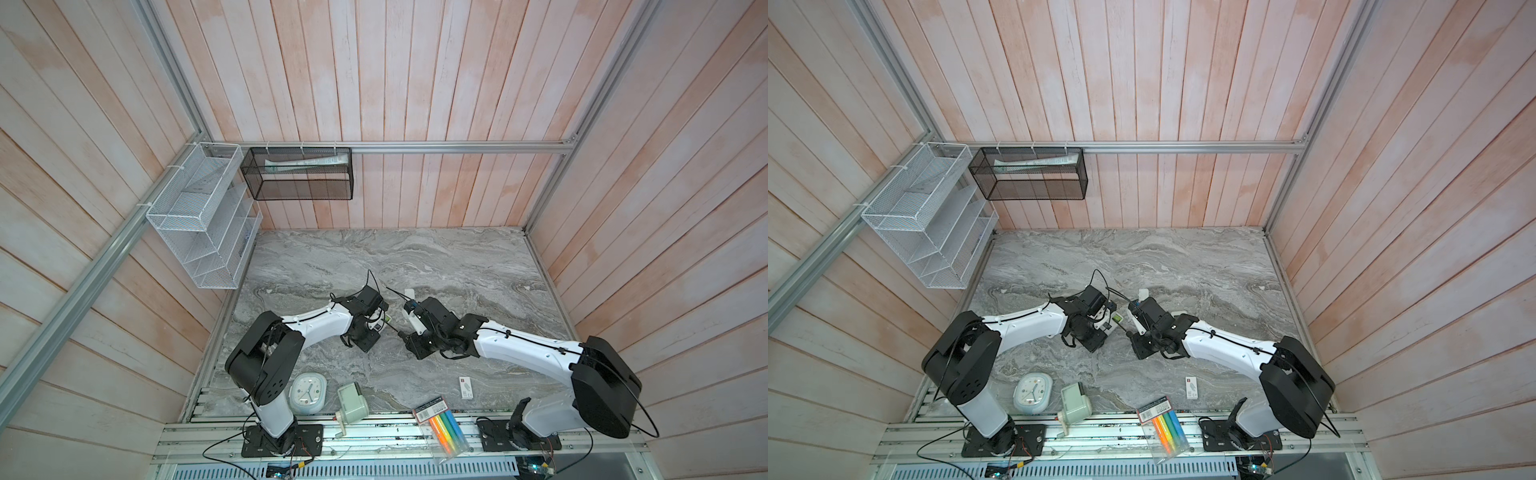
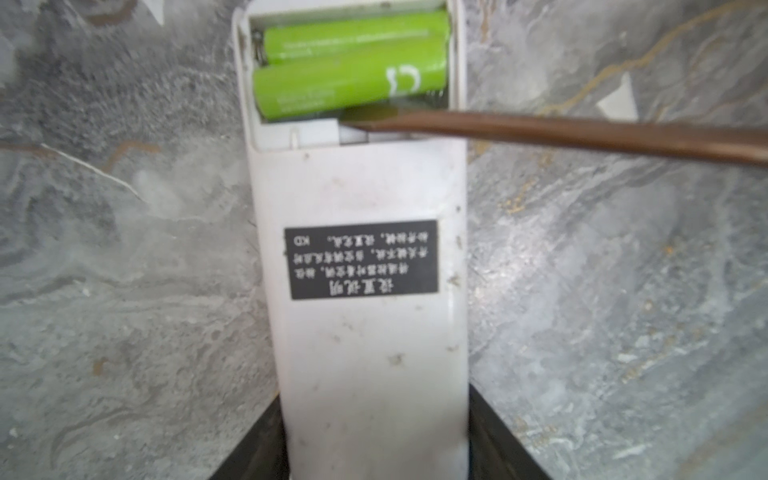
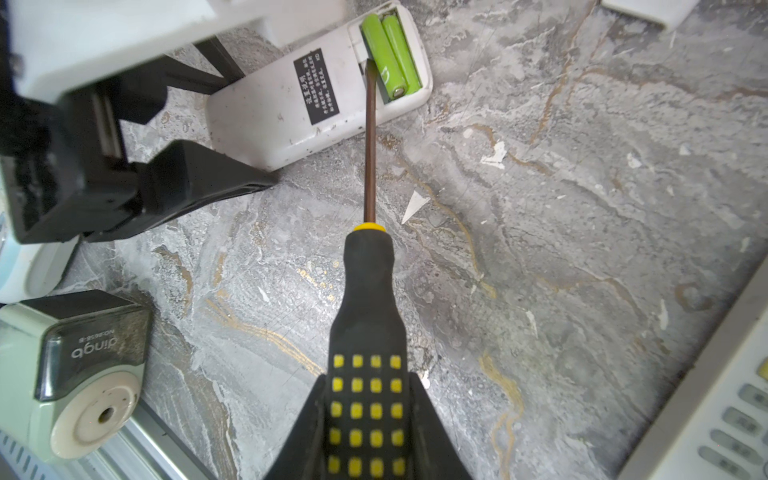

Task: Unload the batteries from the remote control
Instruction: 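Lever the nearer green battery out with the screwdriver tip in the right gripper, then lift the screwdriver away from the remote with the right gripper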

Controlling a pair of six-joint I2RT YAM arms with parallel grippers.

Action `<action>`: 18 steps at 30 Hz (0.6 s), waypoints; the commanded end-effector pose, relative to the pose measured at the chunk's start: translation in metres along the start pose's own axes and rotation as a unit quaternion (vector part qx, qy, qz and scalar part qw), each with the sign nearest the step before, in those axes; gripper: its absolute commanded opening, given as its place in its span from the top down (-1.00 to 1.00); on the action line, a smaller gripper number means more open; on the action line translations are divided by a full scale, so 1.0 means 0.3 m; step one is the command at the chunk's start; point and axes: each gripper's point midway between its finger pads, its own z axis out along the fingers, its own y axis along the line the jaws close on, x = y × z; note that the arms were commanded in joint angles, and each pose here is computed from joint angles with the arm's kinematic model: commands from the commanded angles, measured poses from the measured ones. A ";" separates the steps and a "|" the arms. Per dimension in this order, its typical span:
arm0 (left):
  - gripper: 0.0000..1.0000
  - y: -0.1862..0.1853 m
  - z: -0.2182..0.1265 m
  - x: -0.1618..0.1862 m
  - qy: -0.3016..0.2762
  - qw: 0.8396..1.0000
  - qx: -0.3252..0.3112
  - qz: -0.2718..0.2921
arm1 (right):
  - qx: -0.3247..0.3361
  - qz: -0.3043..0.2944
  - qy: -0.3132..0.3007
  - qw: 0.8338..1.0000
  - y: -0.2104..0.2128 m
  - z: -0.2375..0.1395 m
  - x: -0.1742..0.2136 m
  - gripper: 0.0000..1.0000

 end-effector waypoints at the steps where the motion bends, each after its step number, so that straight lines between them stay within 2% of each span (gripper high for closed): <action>1: -0.25 0.005 -0.006 -0.025 -0.005 1.000 -0.006 0.002 | 0.009 0.008 -0.016 1.000 -0.017 0.014 -0.024 1.00; 6: -0.24 0.007 -0.010 -0.027 -0.004 1.000 -0.007 0.001 | 0.016 0.018 -0.034 0.999 -0.032 0.008 -0.027 1.00; 11: -0.24 0.005 -0.014 -0.030 -0.002 1.000 -0.005 0.002 | -0.003 0.024 -0.074 0.997 -0.018 -0.023 -0.050 1.00; 18: -0.24 -0.002 -0.015 -0.019 0.005 1.000 -0.004 0.012 | -0.008 0.027 -0.083 0.996 -0.021 -0.023 -0.057 1.00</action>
